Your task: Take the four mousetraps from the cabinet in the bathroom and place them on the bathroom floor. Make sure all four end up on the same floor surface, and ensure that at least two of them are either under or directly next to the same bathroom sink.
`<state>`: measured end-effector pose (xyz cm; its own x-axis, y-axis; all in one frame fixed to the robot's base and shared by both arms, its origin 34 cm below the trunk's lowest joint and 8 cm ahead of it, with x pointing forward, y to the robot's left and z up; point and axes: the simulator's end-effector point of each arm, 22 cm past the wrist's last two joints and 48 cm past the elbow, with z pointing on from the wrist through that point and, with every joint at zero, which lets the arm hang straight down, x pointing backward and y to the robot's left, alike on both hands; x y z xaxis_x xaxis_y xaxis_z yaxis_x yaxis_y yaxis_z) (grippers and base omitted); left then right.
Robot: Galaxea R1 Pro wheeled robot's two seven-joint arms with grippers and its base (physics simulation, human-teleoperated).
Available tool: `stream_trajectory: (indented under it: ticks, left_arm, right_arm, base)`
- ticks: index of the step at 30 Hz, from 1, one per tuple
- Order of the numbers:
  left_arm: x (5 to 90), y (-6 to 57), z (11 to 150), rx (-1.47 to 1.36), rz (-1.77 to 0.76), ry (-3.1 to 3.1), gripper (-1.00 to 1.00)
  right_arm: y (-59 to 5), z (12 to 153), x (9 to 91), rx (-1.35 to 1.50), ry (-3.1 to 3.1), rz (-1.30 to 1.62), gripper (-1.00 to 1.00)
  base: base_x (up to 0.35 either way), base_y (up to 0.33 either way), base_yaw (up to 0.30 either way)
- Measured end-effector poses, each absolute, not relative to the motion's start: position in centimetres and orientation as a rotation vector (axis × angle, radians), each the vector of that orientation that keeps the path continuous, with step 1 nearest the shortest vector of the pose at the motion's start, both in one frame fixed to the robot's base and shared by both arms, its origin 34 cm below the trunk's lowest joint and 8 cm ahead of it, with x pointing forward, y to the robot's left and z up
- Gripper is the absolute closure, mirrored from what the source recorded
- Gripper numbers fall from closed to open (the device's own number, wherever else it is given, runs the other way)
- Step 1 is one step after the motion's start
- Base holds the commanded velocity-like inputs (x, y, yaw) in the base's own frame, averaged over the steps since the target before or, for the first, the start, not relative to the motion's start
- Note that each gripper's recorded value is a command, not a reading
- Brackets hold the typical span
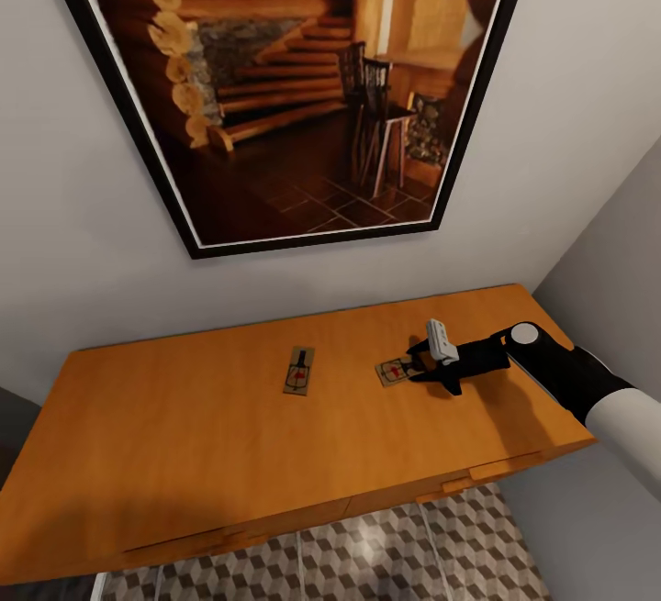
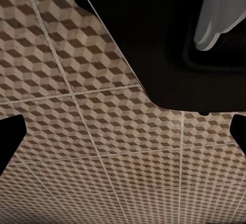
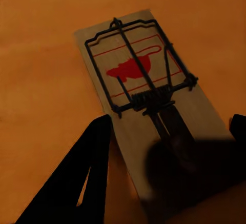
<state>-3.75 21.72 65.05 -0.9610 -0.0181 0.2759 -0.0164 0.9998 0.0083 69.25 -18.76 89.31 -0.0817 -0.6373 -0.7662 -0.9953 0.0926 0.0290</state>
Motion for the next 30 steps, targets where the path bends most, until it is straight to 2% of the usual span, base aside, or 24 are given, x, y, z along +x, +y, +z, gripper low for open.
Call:
stream_trajectory:
  ticks: [30]
  left_arm:
    - [-3.75, 21.72, 65.05, 0.025, -0.009, -2.861, -1.00]
  right_arm:
    - [-18.74, 89.42, 69.22, -1.588, 1.807, 0.796, 1.00]
  base:
    - [0.000, 0.000, 0.000]
